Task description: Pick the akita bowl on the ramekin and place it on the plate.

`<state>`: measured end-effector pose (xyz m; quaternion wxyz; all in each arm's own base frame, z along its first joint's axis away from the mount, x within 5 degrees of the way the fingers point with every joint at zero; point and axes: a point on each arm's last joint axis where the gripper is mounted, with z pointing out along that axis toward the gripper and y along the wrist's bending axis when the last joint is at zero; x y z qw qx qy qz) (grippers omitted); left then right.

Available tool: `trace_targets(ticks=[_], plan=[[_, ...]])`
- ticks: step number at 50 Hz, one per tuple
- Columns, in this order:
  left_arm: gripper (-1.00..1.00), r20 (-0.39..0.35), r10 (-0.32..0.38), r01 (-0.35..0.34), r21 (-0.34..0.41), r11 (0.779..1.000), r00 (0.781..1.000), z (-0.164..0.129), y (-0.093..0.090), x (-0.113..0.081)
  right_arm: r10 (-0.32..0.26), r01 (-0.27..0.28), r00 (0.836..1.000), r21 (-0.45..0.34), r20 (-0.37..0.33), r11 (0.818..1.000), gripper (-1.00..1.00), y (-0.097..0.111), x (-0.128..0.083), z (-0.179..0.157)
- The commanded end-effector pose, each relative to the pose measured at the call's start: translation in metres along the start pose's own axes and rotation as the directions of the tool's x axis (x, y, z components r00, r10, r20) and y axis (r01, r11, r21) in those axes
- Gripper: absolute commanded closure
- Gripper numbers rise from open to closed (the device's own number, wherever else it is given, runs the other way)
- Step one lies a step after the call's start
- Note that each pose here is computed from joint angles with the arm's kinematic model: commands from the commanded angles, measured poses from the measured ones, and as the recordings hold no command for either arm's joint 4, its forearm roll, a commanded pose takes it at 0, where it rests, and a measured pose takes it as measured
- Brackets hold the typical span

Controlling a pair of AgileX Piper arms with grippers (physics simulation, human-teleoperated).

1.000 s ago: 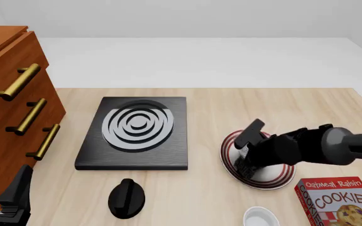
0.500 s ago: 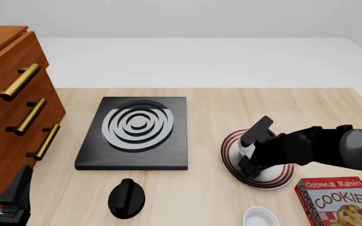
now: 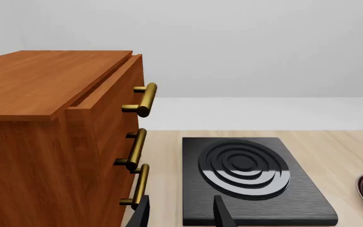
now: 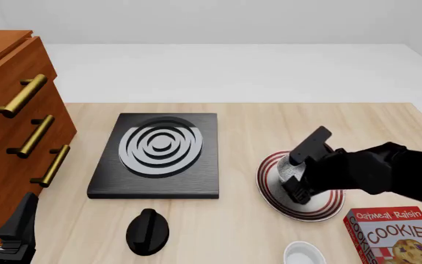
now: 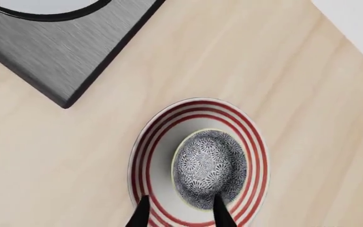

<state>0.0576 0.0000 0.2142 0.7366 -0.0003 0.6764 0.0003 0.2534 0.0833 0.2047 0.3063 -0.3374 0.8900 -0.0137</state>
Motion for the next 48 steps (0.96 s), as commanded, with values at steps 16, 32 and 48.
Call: trace_targets(ticks=[16, 32, 48], plan=[[-1.0, 0.0, 0.0, 0.0, 0.0, 1.0, 1.0, 0.0, 0.0, 0.0, 0.019, -0.029, 0.99, 0.071, 0.14, 0.997, -1.0, -0.002, 0.007, -0.047], [-1.0, 0.0, 0.0, 0.0, 0.0, 1.0, 1.0, 0.0, 0.0, 0.0, 0.172, -0.203, 0.936, 0.073, 0.307, 0.976, -1.0, 0.002, 0.008, -0.089], [-1.0, 0.0, 0.0, 0.0, 0.0, 1.0, 1.0, 0.0, 0.0, 0.0, 0.369, -0.43, 0.761, -0.011, 0.533, 0.903, -1.0, 0.008, 0.023, -0.142]])
